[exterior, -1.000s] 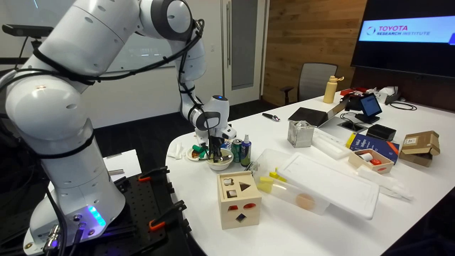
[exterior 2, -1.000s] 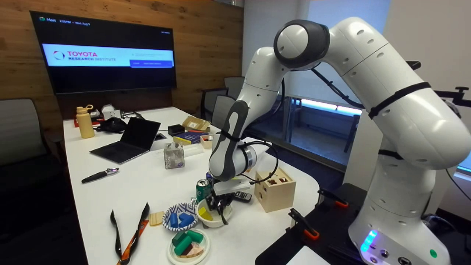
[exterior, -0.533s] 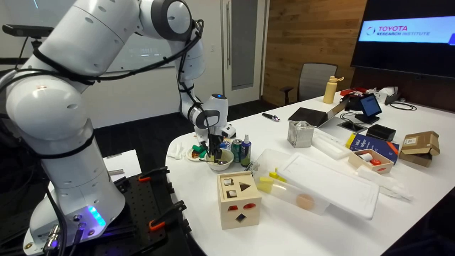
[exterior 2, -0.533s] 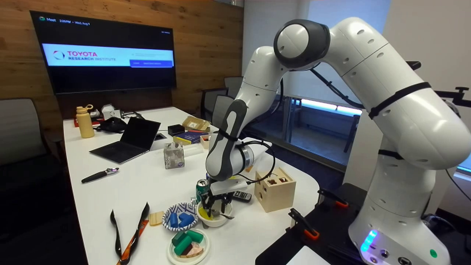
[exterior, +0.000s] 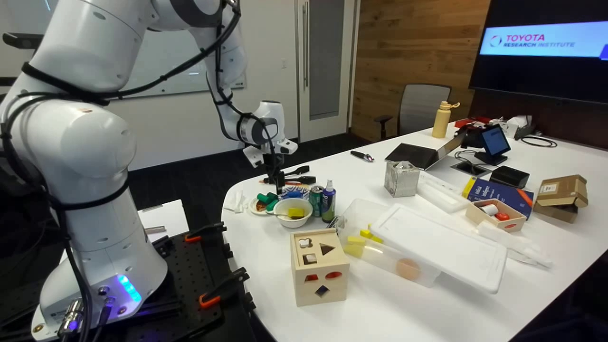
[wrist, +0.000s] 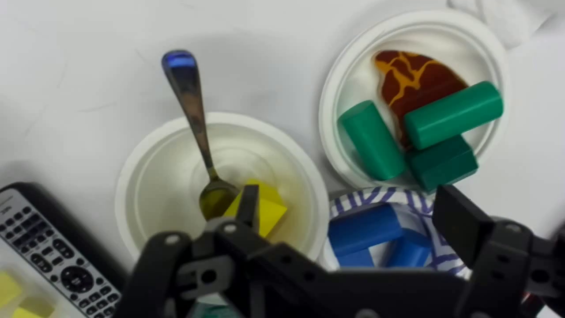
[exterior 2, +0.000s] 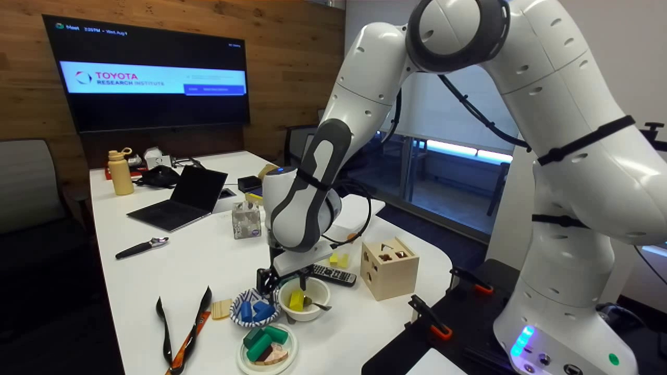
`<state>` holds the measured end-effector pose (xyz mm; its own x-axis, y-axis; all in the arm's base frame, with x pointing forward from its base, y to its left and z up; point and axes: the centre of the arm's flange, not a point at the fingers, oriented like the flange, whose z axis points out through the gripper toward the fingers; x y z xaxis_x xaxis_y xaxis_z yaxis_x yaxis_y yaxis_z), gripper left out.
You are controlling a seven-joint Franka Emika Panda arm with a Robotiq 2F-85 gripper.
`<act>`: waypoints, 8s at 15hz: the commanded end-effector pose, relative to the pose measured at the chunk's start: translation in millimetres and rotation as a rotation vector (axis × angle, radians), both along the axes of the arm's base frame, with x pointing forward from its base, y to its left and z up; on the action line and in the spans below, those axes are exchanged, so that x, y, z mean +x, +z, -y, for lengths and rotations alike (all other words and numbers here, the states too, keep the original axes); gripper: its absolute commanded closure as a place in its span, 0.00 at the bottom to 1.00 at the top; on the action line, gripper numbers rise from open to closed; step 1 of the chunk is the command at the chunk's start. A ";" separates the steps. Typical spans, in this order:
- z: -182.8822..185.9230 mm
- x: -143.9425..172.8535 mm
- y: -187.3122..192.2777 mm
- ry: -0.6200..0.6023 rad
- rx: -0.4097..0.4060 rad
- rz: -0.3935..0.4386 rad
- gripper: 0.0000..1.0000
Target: Put the spoon in the bowl, then use the paper towel to clean the surface
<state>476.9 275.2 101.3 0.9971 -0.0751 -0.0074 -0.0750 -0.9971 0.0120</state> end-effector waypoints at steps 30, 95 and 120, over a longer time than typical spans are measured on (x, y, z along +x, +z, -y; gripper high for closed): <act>-92.2 -86.2 -105.5 0.000 0.313 -0.115 0.58; 147.7 -103.0 -108.0 -0.405 -0.132 0.177 1.00; 167.3 -132.8 -109.9 -0.566 -0.271 0.117 1.00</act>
